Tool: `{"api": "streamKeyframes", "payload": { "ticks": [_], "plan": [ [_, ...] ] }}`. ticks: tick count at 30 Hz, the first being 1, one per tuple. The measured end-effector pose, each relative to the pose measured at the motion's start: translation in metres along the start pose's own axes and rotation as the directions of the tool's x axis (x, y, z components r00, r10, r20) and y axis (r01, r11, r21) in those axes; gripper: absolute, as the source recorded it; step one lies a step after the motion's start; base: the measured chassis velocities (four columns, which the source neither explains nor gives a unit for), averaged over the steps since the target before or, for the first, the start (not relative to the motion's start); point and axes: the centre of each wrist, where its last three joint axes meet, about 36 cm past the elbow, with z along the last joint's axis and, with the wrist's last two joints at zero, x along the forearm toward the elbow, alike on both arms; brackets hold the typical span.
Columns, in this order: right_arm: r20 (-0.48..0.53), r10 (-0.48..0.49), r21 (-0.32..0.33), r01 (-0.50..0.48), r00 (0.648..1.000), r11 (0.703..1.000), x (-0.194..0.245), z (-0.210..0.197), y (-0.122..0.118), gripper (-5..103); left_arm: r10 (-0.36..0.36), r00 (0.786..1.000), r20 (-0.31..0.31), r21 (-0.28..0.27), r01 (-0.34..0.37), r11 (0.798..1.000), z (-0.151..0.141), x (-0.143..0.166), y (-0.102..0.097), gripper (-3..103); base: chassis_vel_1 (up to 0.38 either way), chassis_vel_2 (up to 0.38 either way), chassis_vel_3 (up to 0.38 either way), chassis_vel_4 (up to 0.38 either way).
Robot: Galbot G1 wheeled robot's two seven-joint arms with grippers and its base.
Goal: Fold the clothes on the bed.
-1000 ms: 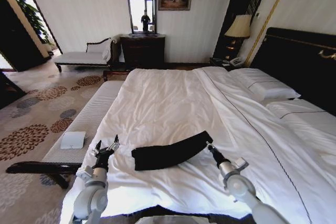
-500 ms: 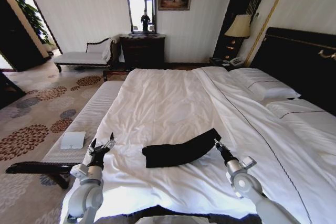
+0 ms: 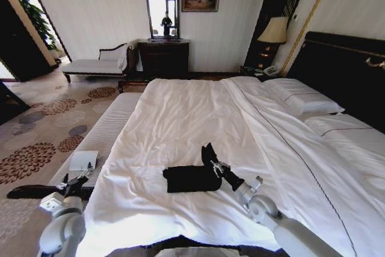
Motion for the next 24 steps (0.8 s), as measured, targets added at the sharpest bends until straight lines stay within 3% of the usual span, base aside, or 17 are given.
{"api": "streamKeyframes", "payload": {
  "ticks": [2, 9, 17, 24],
  "plan": [
    [-0.05, -0.067, -0.004, 0.067, 0.997, 0.998, -0.017, 0.009, 0.001, 5, -0.013, 1.0, -0.004, 0.0, 0.013, 1.0, 0.001, 0.003, 0.005, 100, 0.0, 0.0, 0.0, 0.0],
    [-0.152, -0.139, 0.008, 0.142, 0.979, 0.99, -0.042, 0.039, -0.016, 5, -0.028, 1.0, -0.007, 0.003, 0.028, 1.0, 0.002, 0.004, 0.01, 100, 0.0, 0.0, 0.0, 0.0],
    [-0.172, -0.18, -0.015, 0.18, 0.968, 0.984, -0.065, 0.052, -0.015, 5, -0.031, 0.999, -0.008, 0.006, 0.031, 0.999, 0.003, 0.001, 0.012, 100, 0.0, 0.0, 0.0, 0.0],
    [-0.223, -0.273, -0.024, 0.274, 0.936, 0.961, -0.082, 0.065, -0.017, 5, -0.026, 1.0, -0.006, 0.009, 0.026, 1.0, 0.002, -0.006, 0.012, 100, 0.0, 0.0, 0.0, 0.0]
  ]
}}
